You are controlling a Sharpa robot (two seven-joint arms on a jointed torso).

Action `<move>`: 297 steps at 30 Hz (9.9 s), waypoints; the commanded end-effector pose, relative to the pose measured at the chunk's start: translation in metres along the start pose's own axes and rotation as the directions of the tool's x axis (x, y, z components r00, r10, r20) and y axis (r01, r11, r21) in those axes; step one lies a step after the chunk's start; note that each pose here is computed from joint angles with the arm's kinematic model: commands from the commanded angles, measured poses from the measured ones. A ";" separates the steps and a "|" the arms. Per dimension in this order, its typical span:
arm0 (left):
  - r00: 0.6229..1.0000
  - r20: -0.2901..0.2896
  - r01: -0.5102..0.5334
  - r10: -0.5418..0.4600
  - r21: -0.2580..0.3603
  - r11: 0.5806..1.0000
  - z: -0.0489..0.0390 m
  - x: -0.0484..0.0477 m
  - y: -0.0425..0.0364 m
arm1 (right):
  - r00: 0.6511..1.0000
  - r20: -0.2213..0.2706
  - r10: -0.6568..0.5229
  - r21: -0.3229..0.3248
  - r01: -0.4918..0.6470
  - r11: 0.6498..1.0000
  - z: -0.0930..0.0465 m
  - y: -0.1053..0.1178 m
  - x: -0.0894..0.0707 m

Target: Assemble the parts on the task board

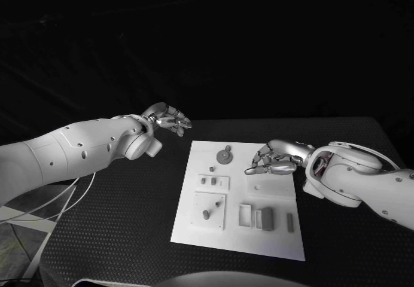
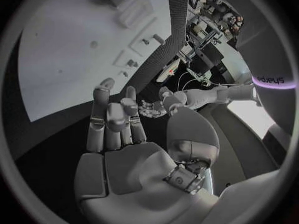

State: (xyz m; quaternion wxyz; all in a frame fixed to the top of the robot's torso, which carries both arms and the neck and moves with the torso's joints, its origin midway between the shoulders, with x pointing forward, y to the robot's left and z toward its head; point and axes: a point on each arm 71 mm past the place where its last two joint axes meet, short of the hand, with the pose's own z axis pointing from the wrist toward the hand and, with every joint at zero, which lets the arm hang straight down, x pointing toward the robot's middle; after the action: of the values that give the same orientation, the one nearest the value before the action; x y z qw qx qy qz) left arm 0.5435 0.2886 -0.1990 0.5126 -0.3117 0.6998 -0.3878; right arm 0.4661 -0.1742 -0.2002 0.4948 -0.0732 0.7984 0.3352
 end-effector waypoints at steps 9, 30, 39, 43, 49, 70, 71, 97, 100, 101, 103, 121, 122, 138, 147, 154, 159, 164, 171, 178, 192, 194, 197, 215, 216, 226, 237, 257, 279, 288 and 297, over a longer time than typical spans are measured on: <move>1.000 0.003 0.008 -0.008 0.011 1.000 0.0003 -0.0014 0.0003 | 0.941 -0.277 0.194 0.183 -0.146 0.972 -0.032 -0.021 0.031; 1.000 0.001 0.009 -0.009 0.007 1.000 0.0006 -0.0003 0.0026 | 0.948 -0.309 0.074 0.419 0.066 0.906 -0.052 -0.047 0.056; 1.000 0.004 0.011 -0.011 0.003 1.000 0.0005 -0.0011 0.0033 | 0.932 -0.347 0.104 0.422 0.056 0.905 -0.045 -0.045 0.077; 1.000 0.002 0.011 -0.011 0.004 1.000 0.0007 -0.0004 0.0029 | 0.931 -0.346 0.118 0.417 0.040 0.908 -0.040 -0.042 0.083; 1.000 0.000 0.012 -0.012 0.001 1.000 0.0007 -0.0003 0.0031 | 0.925 -0.356 0.131 0.413 0.030 0.910 -0.036 -0.039 0.088; 0.999 -0.011 0.048 -0.048 -0.016 0.999 0.0008 0.0014 0.0037 | 0.917 -0.371 0.149 0.429 0.027 0.903 -0.025 -0.035 0.114; 0.999 -0.011 0.048 -0.048 -0.017 0.999 0.0007 0.0014 0.0038 | 0.915 -0.375 0.146 0.424 0.029 0.905 -0.025 -0.034 0.115; 0.996 -0.013 0.087 -0.087 -0.036 0.996 -0.0008 0.0020 0.0048 | 0.918 -0.367 0.152 0.414 0.015 0.910 -0.033 -0.032 0.110; 0.996 -0.013 0.087 -0.087 -0.037 0.996 -0.0008 0.0019 0.0049 | 0.918 -0.362 0.161 0.417 0.005 0.909 -0.034 -0.032 0.107; 0.996 -0.013 0.087 -0.087 -0.037 0.996 -0.0007 0.0017 0.0050 | 0.918 -0.358 0.170 0.420 -0.005 0.908 -0.035 -0.032 0.106; 0.996 -0.012 0.087 -0.088 -0.038 0.995 -0.0008 0.0014 0.0052 | 0.918 -0.353 0.178 0.420 -0.014 0.907 -0.036 -0.032 0.104; 0.996 -0.007 0.091 -0.091 -0.042 0.995 -0.0008 0.0000 0.0061 | 0.917 -0.258 0.305 0.433 -0.173 0.885 -0.028 -0.017 0.088; 0.996 -0.007 0.091 -0.092 -0.042 0.995 -0.0009 -0.0001 0.0061 | 0.916 -0.258 0.307 0.433 -0.174 0.884 -0.028 -0.016 0.088; 0.996 -0.014 0.091 -0.092 -0.043 0.995 -0.0002 0.0022 0.0052 | 0.904 -0.277 0.326 0.442 -0.181 0.878 0.007 -0.002 0.094; 0.996 -0.012 0.090 -0.091 -0.045 0.995 -0.0003 0.0013 0.0058 | 0.895 -0.310 0.322 0.446 -0.163 0.880 0.009 -0.001 0.097; 0.996 -0.014 0.091 -0.091 -0.046 0.995 -0.0002 0.0013 0.0059 | 0.889 -0.322 0.327 0.447 -0.161 0.880 0.011 0.002 0.099; 0.996 -0.012 0.090 -0.091 -0.048 0.995 -0.0005 0.0006 0.0063 | 0.876 -0.343 0.338 0.453 -0.161 0.877 0.010 0.002 0.100; 0.996 -0.013 0.090 -0.091 -0.048 0.995 -0.0006 0.0005 0.0064 | 0.871 -0.352 0.343 0.458 -0.159 0.875 0.008 0.001 0.101; 0.996 -0.012 0.090 -0.091 -0.049 0.995 -0.0008 -0.0001 0.0068 | 0.868 -0.360 0.342 0.459 -0.154 0.875 0.008 0.001 0.102; 0.996 -0.014 0.090 -0.091 -0.048 0.995 -0.0005 0.0006 0.0064 | 0.871 -0.352 0.342 0.459 -0.158 0.874 0.009 0.002 0.101; 0.996 -0.014 0.090 -0.091 -0.047 0.995 -0.0005 0.0007 0.0063 | 0.876 -0.343 0.340 0.464 -0.156 0.872 0.012 0.002 0.102; 0.996 -0.014 0.090 -0.091 -0.047 0.995 -0.0005 0.0005 0.0064 | 0.874 -0.348 0.339 0.464 -0.154 0.873 0.013 0.002 0.102; 0.996 -0.013 0.090 -0.091 -0.048 0.995 -0.0005 0.0003 0.0065 | 0.874 -0.348 0.339 0.463 -0.153 0.873 0.013 0.003 0.103; 0.996 -0.013 0.090 -0.091 -0.048 0.995 -0.0007 0.0001 0.0066 | 0.873 -0.355 0.334 0.469 -0.143 0.872 0.014 0.002 0.105; 0.996 -0.013 0.090 -0.091 -0.048 0.995 -0.0008 0.0001 0.0067 | 0.872 -0.355 0.335 0.469 -0.144 0.871 0.014 0.002 0.105; 0.996 -0.011 0.090 -0.091 -0.049 0.995 -0.0009 -0.0002 0.0068 | 0.871 -0.357 0.337 0.468 -0.145 0.872 0.014 0.002 0.106; 0.996 -0.011 0.090 -0.091 -0.049 0.995 -0.0006 -0.0003 0.0069 | 0.869 -0.363 0.336 0.467 -0.143 0.873 0.014 0.002 0.107; 0.996 -0.012 0.090 -0.091 -0.049 0.995 -0.0004 -0.0002 0.0068 | 0.866 -0.372 0.335 0.467 -0.137 0.874 0.013 0.001 0.107; 0.996 -0.011 0.090 -0.090 -0.049 0.995 -0.0005 -0.0008 0.0073 | 0.917 -0.350 0.190 0.359 -0.056 0.931 0.004 0.002 0.098; 0.996 -0.010 0.090 -0.090 -0.051 0.995 -0.0009 -0.0015 0.0078 | 0.927 -0.372 0.045 0.268 0.061 0.961 0.000 0.010 0.098; 0.996 -0.014 0.090 -0.091 -0.049 0.995 -0.0005 -0.0005 0.0073 | 0.924 -0.377 -0.064 0.202 0.150 0.968 0.003 0.023 0.101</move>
State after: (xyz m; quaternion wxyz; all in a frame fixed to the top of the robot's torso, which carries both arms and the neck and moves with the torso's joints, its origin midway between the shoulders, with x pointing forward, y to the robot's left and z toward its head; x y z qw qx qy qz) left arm 0.5429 0.2948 -0.2054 0.4862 -0.3546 0.6973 -0.3894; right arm 0.4083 -0.1356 -0.2761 0.3456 -0.0817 0.9128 0.2015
